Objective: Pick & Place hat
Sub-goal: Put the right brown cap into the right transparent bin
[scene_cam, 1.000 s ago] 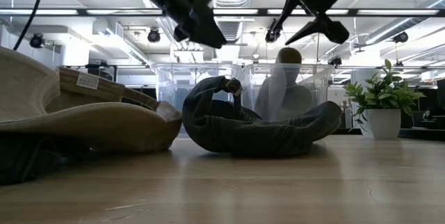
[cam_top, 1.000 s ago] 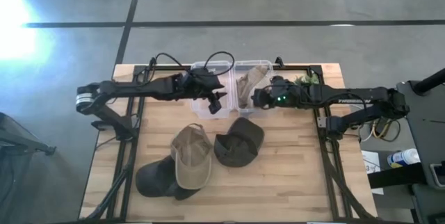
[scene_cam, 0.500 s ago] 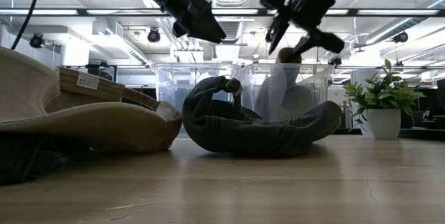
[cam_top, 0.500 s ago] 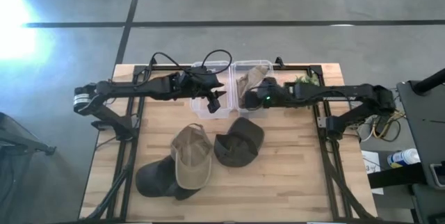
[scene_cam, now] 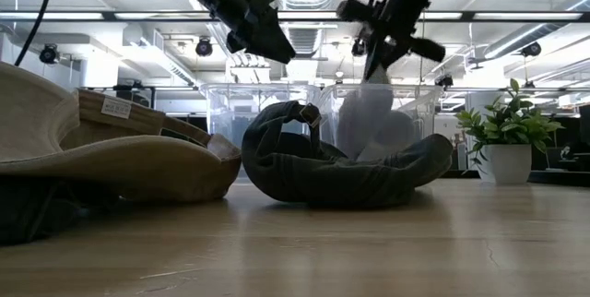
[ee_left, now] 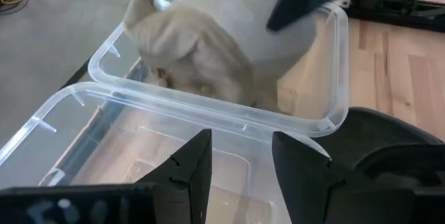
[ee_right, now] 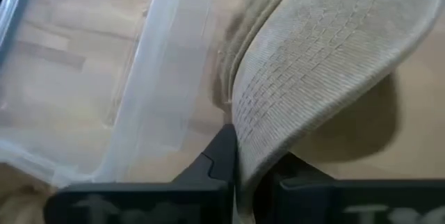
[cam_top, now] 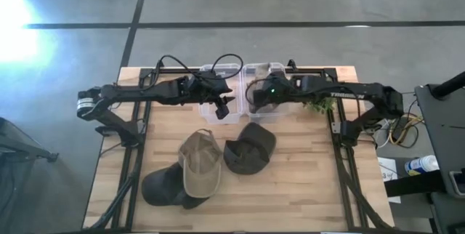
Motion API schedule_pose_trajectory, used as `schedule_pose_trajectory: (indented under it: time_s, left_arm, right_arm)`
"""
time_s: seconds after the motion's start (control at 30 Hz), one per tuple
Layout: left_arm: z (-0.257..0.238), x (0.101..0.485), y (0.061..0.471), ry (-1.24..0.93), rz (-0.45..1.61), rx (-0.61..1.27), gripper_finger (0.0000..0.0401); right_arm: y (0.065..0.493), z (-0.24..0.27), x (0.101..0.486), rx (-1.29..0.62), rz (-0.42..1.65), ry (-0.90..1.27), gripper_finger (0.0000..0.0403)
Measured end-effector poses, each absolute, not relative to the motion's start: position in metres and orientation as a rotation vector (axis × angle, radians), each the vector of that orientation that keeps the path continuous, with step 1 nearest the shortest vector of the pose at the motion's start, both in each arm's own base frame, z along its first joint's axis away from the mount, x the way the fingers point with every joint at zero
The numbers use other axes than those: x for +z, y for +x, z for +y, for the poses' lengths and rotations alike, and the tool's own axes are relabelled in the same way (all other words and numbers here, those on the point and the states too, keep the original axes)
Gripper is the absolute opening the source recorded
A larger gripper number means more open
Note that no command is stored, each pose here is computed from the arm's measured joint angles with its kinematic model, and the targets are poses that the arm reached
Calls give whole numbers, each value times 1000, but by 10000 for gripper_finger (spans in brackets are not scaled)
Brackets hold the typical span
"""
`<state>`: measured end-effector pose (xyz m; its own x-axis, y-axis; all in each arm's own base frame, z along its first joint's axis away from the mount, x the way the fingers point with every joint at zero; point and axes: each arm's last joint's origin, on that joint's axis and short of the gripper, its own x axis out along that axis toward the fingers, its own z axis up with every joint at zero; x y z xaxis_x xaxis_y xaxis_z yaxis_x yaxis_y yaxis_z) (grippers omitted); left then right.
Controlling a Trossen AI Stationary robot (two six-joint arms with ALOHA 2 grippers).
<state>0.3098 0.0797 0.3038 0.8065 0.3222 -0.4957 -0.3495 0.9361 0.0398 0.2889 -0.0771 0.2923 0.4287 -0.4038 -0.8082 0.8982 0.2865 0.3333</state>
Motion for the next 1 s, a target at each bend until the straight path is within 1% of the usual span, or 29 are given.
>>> schedule_pose_trajectory:
  time_s: [0.13,0.3,0.37,0.5,0.6,0.77,0.9,1.0]
  left_arm:
    - [80,304,310,-56,518,360,145]
    - [79,304,310,-63,517,361,145]
    - [79,304,310,-74,515,363,145]
    - [79,304,310,-94,512,369,145]
    - [79,304,310,-111,508,374,145]
    - [79,304,310,-147,501,383,145]
    - [79,304,310,-153,501,386,145]
    - [79,301,308,-153,535,389,145]
  right_arm:
    - [274,-93,316,-838,725,951,14]
    - [257,-123,326,-687,779,1124,14]
    - [250,-135,324,-675,792,1177,14]
    - [253,-152,305,-654,880,1222,14]
    - [266,-159,285,-571,959,1227,14]
    - [289,-172,250,-528,1037,1181,14]
    - [301,-182,240,-539,1047,1102,16]
    - [305,-186,242,-535,1048,1026,31]
